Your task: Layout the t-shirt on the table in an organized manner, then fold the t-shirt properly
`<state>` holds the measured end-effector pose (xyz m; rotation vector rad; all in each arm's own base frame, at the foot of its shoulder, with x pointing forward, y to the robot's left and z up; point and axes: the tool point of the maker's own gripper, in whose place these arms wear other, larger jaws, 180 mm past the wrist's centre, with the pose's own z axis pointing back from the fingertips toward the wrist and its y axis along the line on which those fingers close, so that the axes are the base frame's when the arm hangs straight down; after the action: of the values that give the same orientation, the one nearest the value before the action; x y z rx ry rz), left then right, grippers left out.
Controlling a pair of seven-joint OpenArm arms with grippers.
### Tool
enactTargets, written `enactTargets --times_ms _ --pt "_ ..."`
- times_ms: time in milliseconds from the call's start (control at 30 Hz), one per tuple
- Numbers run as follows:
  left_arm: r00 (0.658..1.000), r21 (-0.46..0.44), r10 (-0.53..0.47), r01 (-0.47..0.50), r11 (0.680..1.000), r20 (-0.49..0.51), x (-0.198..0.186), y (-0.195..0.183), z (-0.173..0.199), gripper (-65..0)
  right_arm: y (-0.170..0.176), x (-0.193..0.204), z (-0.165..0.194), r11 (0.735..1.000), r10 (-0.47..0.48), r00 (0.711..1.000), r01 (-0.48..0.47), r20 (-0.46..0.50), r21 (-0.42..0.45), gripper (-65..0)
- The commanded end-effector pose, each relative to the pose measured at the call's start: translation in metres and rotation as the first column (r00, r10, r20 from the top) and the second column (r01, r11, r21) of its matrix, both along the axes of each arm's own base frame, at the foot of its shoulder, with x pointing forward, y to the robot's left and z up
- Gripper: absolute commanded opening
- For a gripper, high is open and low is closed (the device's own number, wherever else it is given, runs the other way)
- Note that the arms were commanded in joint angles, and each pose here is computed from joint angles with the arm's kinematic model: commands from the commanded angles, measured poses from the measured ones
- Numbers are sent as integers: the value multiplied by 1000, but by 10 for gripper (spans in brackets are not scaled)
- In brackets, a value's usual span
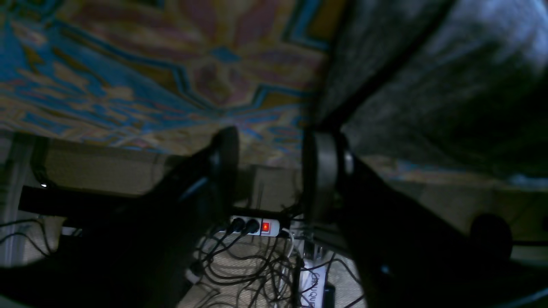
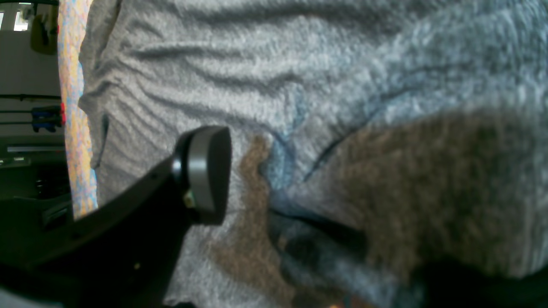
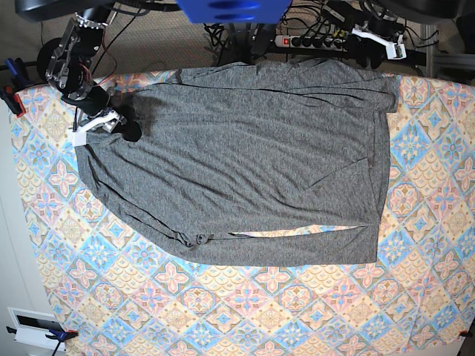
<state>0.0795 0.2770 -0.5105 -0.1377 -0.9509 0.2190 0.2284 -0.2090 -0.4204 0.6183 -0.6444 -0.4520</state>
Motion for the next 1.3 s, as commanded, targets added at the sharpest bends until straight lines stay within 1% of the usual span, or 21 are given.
enactTargets --times_ms 0,100,167,233,300,433,533,833,1100,1167,1200,1267 --pt "999 17 -25 24 1000 24 2 3 9 -394 -8 -1 -1 999 -1 1000 1 -16 -40 -305" --pt "988 13 -155 156 988 -9 0 -25 4 -399 -8 -1 -1 999 -1 1000 1 -16 -40 -305" --pt "975 -2 -222 222 975 -33 -7 -43 0 -400 -8 -1 -1 999 -1 1000 1 -16 -40 -305" --pt "965 -8 -258 258 966 -41 -9 -52 -2 -400 -8 -1 -1 999 -1 1000 0 -17 -41 -305" --pt "961 -8 -272 272 962 -39 -7 -56 -2 -400 -8 -1 -1 999 -1 1000 0 -17 -41 -305" --pt "961 -4 -276 276 961 -36 -7 -56 0 -400 -9 0 0 999 -2 1000 2 -14 -42 -305" --pt "961 -1 -275 275 961 -36 -6 -54 0 -400 -8 17 9 999 -1 1000 2 27 -41 -305" --pt "962 -5 -271 271 963 -45 -13 -53 0 -400 -8 9 -10 1000 -19 999 19 -31 -4 -305" --pt "965 -7 -261 261 965 -31 -7 -54 1 -400 -8 9 -11 1000 -20 999 20 -34 -2 -305" --pt "971 -10 -239 239 971 -2 2 -52 4 -401 -8 9 -11 1000 -20 999 20 -34 -2 -305" --pt "975 -15 -223 223 975 11 6 -50 6 -404 -8 9 -11 1000 -20 999 20 -34 -2 -305" --pt "981 -25 -194 195 981 30 9 -47 9 -445 -8 9 -11 1000 -20 999 20 -34 -2 -305"
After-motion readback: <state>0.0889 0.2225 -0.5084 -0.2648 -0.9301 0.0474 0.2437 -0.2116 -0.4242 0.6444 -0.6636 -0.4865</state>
